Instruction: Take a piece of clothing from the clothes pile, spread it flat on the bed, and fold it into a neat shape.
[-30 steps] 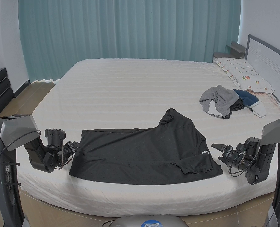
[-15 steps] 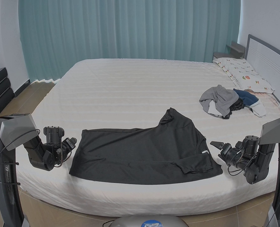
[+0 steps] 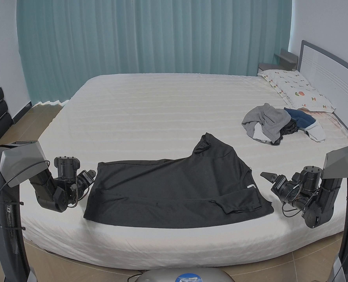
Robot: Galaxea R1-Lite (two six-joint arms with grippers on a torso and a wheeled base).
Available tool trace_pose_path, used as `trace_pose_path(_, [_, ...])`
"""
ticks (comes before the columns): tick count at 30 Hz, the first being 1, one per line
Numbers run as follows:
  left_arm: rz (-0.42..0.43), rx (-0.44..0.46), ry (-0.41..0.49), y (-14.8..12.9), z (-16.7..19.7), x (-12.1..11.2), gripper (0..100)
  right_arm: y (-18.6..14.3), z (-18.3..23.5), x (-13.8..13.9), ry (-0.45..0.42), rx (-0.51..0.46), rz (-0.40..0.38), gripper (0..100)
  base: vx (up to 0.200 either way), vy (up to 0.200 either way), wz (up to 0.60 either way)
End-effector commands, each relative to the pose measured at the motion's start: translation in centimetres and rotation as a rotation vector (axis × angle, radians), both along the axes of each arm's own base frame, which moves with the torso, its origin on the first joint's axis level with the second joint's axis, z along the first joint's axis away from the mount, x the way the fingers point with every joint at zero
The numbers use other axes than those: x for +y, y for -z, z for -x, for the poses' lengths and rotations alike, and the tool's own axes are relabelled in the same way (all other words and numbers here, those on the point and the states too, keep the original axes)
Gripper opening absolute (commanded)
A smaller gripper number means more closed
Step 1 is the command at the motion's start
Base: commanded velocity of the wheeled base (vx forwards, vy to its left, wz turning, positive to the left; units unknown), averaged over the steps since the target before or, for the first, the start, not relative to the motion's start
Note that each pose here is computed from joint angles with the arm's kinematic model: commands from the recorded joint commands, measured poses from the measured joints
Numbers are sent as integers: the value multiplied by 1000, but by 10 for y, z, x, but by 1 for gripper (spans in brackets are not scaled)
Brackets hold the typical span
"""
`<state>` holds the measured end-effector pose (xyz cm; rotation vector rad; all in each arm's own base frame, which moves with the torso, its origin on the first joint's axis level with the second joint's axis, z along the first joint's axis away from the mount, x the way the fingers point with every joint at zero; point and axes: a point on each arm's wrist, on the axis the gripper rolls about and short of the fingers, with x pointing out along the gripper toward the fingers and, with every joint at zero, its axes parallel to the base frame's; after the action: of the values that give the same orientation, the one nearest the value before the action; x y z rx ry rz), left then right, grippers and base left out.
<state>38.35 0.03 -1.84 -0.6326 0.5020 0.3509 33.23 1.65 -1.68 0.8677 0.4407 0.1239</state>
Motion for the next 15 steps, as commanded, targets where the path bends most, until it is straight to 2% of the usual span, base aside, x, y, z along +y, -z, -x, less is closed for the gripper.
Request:
trace_pose_path(1, [0, 2, 0, 1, 0, 0, 100, -1, 0, 2, -6, -2, 0, 100, 0, 0, 0])
trace_pose_path(15, [0, -4, 5, -2, 0, -3, 100, -4, -4, 10, 36, -16, 24, 100, 0, 0, 0])
